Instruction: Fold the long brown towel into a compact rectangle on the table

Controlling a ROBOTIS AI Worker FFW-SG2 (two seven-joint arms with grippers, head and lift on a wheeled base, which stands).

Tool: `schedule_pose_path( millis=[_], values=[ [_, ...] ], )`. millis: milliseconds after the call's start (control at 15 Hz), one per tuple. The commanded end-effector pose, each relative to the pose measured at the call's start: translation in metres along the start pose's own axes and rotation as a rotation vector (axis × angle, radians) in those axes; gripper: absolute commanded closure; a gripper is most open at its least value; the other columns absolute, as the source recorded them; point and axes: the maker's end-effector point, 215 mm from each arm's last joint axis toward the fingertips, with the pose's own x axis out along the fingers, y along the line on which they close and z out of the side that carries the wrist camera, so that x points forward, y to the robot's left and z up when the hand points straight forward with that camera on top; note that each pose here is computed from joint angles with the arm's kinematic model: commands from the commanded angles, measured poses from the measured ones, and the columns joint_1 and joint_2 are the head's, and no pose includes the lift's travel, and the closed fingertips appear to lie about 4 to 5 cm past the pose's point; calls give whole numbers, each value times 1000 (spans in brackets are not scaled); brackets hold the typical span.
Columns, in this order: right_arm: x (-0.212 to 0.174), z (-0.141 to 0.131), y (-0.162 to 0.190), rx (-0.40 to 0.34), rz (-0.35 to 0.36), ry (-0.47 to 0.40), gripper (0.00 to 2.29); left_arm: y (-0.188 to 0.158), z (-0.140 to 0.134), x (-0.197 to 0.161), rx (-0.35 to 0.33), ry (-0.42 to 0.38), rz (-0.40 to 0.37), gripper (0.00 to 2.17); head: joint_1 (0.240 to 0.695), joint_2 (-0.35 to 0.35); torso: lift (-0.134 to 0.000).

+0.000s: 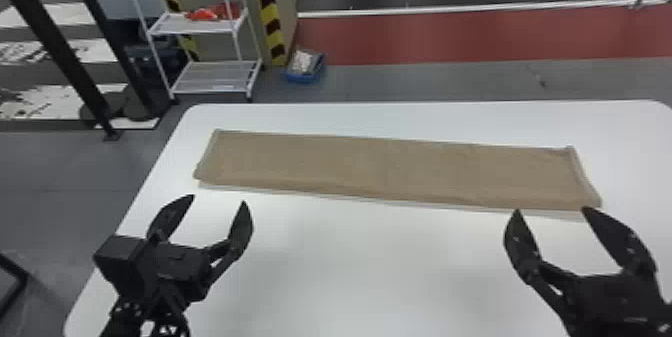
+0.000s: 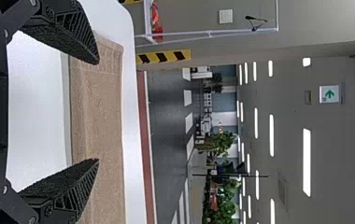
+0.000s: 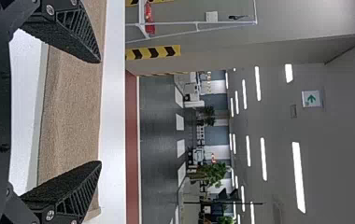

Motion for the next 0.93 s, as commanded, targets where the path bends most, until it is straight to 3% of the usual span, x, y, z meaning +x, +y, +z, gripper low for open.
schedule_pose_path(
  millis=[0, 867],
  values=[
    [0, 0, 1, 9, -4, -2, 110, -1, 0, 0, -4, 0, 2, 151, 695, 118, -123],
    [0, 1, 2, 15, -3, -4, 113, -1, 1, 1, -5, -3, 3, 151, 695, 120, -123]
  ],
)
